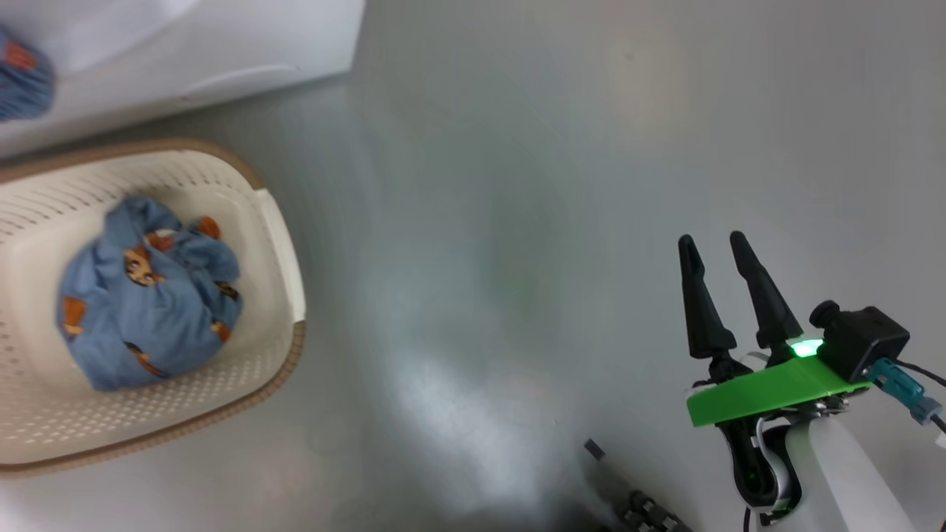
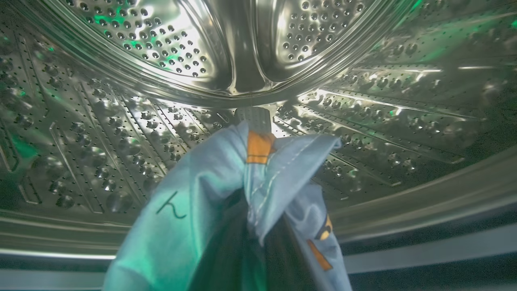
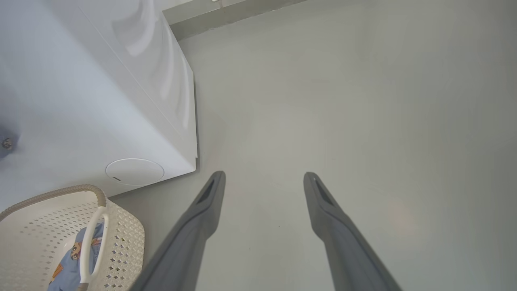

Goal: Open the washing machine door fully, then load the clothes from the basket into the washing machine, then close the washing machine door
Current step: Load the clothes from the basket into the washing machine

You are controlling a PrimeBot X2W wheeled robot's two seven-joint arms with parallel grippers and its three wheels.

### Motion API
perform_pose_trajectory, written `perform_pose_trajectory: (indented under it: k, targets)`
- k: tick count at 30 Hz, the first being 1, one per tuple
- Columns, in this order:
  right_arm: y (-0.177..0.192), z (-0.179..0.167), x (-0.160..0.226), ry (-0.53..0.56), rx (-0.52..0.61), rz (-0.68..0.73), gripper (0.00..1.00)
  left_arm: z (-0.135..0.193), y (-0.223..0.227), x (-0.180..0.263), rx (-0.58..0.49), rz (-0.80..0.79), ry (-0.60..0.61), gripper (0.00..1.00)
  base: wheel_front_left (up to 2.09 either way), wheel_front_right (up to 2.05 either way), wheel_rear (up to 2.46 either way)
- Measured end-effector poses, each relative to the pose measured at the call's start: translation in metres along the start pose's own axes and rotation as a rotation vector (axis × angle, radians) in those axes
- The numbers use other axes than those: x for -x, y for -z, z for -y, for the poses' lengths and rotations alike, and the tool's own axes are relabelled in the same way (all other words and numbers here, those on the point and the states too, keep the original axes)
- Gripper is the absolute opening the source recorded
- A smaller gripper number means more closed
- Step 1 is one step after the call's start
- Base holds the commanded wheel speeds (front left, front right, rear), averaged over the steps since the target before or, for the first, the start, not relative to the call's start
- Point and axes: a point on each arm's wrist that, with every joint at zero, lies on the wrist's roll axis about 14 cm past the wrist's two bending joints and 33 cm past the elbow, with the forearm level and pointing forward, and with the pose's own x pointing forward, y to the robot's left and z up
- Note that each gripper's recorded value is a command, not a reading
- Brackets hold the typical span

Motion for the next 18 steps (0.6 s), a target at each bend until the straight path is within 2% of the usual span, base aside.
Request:
perform_pose_trajectory:
  k: [6,13,18]
  targets:
    - [0.014,0.011,-0.006,0.030,0.000,-0.037,1.00,-0.013,0.001,-0.025,0.003,0.003,-0.027,0.00,0.00,0.00,0.00]
    - [0.021,0.023,-0.008,0.069,-0.008,-0.056,1.00,-0.020,-0.067,-0.033,-0.051,0.372,-0.055,0.00,0.00,0.00,0.00]
    - [0.023,0.028,-0.010,0.082,-0.006,-0.062,1.00,-0.022,-0.081,-0.034,-0.070,0.526,-0.066,0.00,0.00,0.00,0.00]
